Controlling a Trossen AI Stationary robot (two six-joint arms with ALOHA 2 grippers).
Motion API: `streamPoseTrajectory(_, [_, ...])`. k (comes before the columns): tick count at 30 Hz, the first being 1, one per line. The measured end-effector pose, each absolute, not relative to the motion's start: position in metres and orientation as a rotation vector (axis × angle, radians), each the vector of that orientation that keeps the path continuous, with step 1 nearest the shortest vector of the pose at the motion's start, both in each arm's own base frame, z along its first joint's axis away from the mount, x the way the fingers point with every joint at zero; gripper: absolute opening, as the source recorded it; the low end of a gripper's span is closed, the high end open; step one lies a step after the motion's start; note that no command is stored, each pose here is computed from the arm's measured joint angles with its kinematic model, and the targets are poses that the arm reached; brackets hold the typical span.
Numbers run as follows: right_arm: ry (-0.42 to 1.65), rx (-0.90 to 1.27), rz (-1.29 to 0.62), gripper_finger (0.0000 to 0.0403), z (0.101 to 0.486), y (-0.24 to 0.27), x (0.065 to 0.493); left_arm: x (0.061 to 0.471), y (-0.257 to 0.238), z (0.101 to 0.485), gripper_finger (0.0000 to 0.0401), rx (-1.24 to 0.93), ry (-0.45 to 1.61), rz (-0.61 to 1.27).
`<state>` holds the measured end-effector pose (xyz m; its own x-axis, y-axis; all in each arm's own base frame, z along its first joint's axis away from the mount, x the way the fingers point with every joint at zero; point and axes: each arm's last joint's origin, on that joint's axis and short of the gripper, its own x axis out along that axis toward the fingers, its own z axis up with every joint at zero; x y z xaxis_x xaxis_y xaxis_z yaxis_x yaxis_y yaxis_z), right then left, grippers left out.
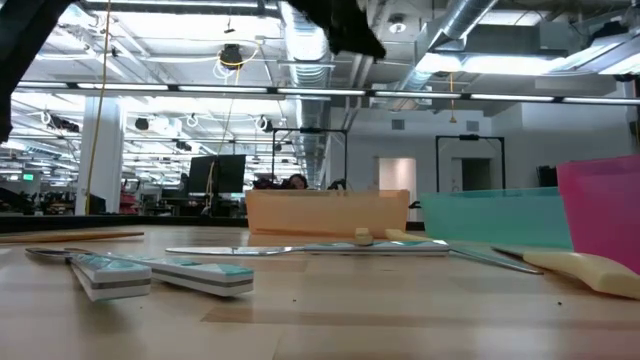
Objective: Sort silverware by color (type)
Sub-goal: Put the top white patterned knife into the blue bin
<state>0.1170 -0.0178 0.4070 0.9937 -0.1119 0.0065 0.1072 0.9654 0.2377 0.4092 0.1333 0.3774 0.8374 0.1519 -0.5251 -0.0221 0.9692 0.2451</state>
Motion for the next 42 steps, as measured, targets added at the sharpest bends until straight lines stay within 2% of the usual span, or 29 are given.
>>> streamPoseTrajectory(7, [-0.087, 0.177, -0.103, 0.0230, 0.412, -0.013, 0.086, 0.397, 0.120, 0.415, 0.0066, 0.081, 0.338, -0.094])
streamPoseTrajectory(12, [-0.069, 0.186, -0.104, 0.0230, 0.408, -0.009, 0.065, 0.391, 0.102, 0.438, 0.0066, 0.072, 0.226, -0.111])
streamPoseTrajectory(18, [-0.032, 0.208, -0.108, 0.0230, 0.400, -0.007, 0.049, 0.381, 0.061, 0.442, 0.0066, 0.086, 0.319, -0.145])
streamPoseTrajectory(24, [-0.007, 0.212, -0.111, 0.0230, 0.391, -0.006, 0.049, 0.375, 0.007, 0.427, 0.0066, 0.076, 0.536, -0.092])
streamPoseTrajectory(28, [-0.001, 0.178, -0.111, 0.0230, 0.390, -0.007, 0.049, 0.373, -0.031, 0.417, 0.0066, 0.089, 0.592, -0.062])
streamPoseTrajectory(33, [0.000, 0.157, -0.111, 0.0230, 0.390, -0.007, 0.049, 0.361, -0.065, 0.393, 0.0066, 0.026, 0.748, 0.057])
streamPoseTrajectory(37, [0.000, 0.157, -0.111, 0.0230, 0.390, -0.007, 0.049, 0.343, -0.084, 0.375, 0.0066, -0.069, 0.867, 0.267])
streamPoseTrajectory(42, [-0.002, 0.155, -0.111, 0.0230, 0.390, -0.007, 0.049, 0.323, -0.100, 0.353, 0.0066, -0.197, 0.881, 0.552])
